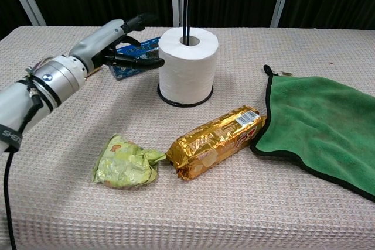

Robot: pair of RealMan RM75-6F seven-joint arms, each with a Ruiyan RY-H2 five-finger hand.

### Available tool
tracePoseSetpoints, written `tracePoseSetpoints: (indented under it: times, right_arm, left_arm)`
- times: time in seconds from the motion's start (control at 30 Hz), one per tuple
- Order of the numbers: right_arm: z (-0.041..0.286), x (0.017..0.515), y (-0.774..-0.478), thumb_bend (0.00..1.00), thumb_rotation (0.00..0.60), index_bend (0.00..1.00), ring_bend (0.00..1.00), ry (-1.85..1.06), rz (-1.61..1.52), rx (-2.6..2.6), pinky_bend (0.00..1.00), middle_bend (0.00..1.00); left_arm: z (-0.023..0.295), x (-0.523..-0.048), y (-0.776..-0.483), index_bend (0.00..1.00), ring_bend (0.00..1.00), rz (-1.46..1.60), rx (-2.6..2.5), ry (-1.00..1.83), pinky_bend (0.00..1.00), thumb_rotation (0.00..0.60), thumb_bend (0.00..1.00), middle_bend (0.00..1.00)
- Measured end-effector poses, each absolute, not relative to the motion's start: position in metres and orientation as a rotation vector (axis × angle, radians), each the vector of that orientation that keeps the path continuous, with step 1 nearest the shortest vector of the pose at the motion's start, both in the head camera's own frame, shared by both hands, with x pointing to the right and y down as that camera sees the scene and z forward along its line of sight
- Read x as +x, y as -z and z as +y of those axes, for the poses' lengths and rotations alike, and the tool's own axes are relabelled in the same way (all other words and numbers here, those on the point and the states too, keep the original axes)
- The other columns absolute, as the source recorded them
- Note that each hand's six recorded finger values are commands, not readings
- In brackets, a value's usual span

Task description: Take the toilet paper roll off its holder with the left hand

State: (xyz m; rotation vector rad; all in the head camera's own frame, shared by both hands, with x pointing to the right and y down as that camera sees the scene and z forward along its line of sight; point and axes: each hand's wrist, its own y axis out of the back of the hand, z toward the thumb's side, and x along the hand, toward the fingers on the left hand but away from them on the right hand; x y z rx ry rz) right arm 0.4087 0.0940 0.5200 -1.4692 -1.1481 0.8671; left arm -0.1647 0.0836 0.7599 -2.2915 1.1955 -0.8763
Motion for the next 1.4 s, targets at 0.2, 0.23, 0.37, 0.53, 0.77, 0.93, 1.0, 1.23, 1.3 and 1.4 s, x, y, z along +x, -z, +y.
tracePoseSetpoints:
  times: [0.2, 0.23, 0.37, 0.53, 0.77, 0.93, 1.0, 1.23, 1.3, 1.4]
  right_arm:
    - [0.094, 0.412, -0.518, 0.23, 0.6, 0.0, 0.0, -0.87, -1.157, -1.466, 0.0, 0.0]
    - [0.094, 0.413, -0.519, 0.23, 0.6, 0.0, 0.0, -0.871, -1.158, -1.465, 0.0, 0.0]
    - [0.095, 0.416, -0.52, 0.23, 0.6, 0.0, 0.0, -0.878, -1.166, -1.47, 0.0, 0.0]
    - [0.094, 0.417, -0.519, 0.23, 0.6, 0.0, 0.0, -0.875, -1.172, -1.469, 0.0, 0.0]
    - [0.093, 0.42, -0.518, 0.23, 0.6, 0.0, 0.0, -0.881, -1.177, -1.466, 0.0, 0.0]
    - [0.092, 0.423, -0.518, 0.23, 0.6, 0.0, 0.0, -0.887, -1.181, -1.462, 0.0, 0.0]
    - [0.092, 0.423, -0.518, 0.23, 0.6, 0.0, 0.0, -0.888, -1.182, -1.462, 0.0, 0.0]
    - [0.093, 0.423, -0.518, 0.24, 0.6, 0.0, 0.0, -0.889, -1.182, -1.463, 0.0, 0.0]
    - [0.093, 0.423, -0.516, 0.24, 0.6, 0.0, 0.0, -0.884, -1.183, -1.461, 0.0, 0.0]
    - [0.094, 0.422, -0.514, 0.24, 0.6, 0.0, 0.0, -0.876, -1.186, -1.46, 0.0, 0.0]
  left_arm:
    - [0.084, -0.139, -0.767, 0.0, 0.02, 1.166, -2.337, 0.86, 0.18, 0.345, 0.0, 0.01]
    - [0.084, -0.137, -0.768, 0.0, 0.02, 1.163, -2.34, 0.86, 0.18, 0.345, 0.0, 0.01]
    - [0.079, -0.129, -0.772, 0.0, 0.02, 1.166, -2.349, 0.872, 0.18, 0.348, 0.0, 0.01]
    - [0.074, -0.123, -0.776, 0.0, 0.02, 1.186, -2.366, 0.882, 0.18, 0.513, 0.0, 0.03]
    - [0.069, -0.119, -0.777, 0.06, 0.06, 1.255, -2.41, 0.862, 0.18, 0.6, 0.07, 0.21]
    - [0.064, -0.119, -0.772, 0.2, 0.16, 1.322, -2.411, 0.821, 0.19, 0.6, 0.14, 0.33]
    - [0.062, -0.119, -0.769, 0.25, 0.19, 1.353, -2.415, 0.796, 0.2, 0.6, 0.16, 0.37]
    - [0.058, -0.119, -0.755, 0.3, 0.23, 1.39, -2.425, 0.716, 0.21, 0.6, 0.17, 0.42]
    - [0.054, -0.119, -0.747, 0.3, 0.23, 1.4, -2.425, 0.684, 0.21, 0.6, 0.17, 0.42]
    - [0.045, -0.118, -0.73, 0.3, 0.23, 1.416, -2.427, 0.624, 0.21, 0.6, 0.17, 0.42]
